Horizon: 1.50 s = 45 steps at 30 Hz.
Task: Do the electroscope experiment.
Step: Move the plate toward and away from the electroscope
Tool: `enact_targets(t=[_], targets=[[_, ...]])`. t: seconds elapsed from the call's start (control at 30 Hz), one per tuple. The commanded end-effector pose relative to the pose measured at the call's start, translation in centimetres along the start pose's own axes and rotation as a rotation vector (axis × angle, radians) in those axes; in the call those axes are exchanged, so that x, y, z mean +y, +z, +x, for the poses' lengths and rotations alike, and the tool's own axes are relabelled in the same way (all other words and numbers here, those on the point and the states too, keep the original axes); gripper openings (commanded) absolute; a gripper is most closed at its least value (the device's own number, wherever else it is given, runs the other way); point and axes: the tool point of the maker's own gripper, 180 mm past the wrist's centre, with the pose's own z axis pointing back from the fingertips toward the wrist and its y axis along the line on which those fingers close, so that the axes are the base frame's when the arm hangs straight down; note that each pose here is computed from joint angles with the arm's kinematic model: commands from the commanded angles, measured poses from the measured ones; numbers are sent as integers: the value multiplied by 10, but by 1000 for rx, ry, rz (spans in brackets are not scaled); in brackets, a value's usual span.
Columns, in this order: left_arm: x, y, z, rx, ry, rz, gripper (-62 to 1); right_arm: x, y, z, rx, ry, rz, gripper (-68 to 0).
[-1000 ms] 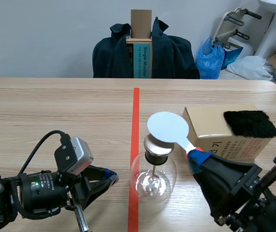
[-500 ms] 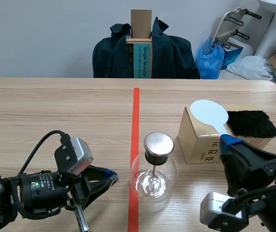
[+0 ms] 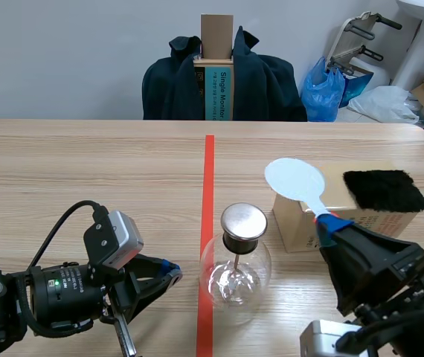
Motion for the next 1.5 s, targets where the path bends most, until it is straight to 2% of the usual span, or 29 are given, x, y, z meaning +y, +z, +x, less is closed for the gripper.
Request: enact_targets(t=[0.0,0.17,0.4,0.73,1.03,1.1,1.23,1.47], targets=[[1,-1,12,-39,-7,0,-592,-12,-3,-2,-28,33,-33,-667],[1,-1,12,-39,-7,0,-592,-12,-2,16,-127,35,-31,-667],[1,-1,12,-40,-6,0,-592,-11,1,33,-221,36,-30,-667],[1,-1,14,-48,-6,0,-592,-11,3,42,-275,37,-29,-667],[1,0,20,-84,-6,-1,-592,-11,3,42,-273,37,-29,-667],[1,0,20,-84,-6,-1,-592,-11,2,39,-255,37,-29,-667],[1,0,20,-84,-6,-1,-592,-11,0,28,-192,36,-30,-667],[1,0,20,-84,-6,-1,-592,-13,-3,0,-38,32,-35,-667]])
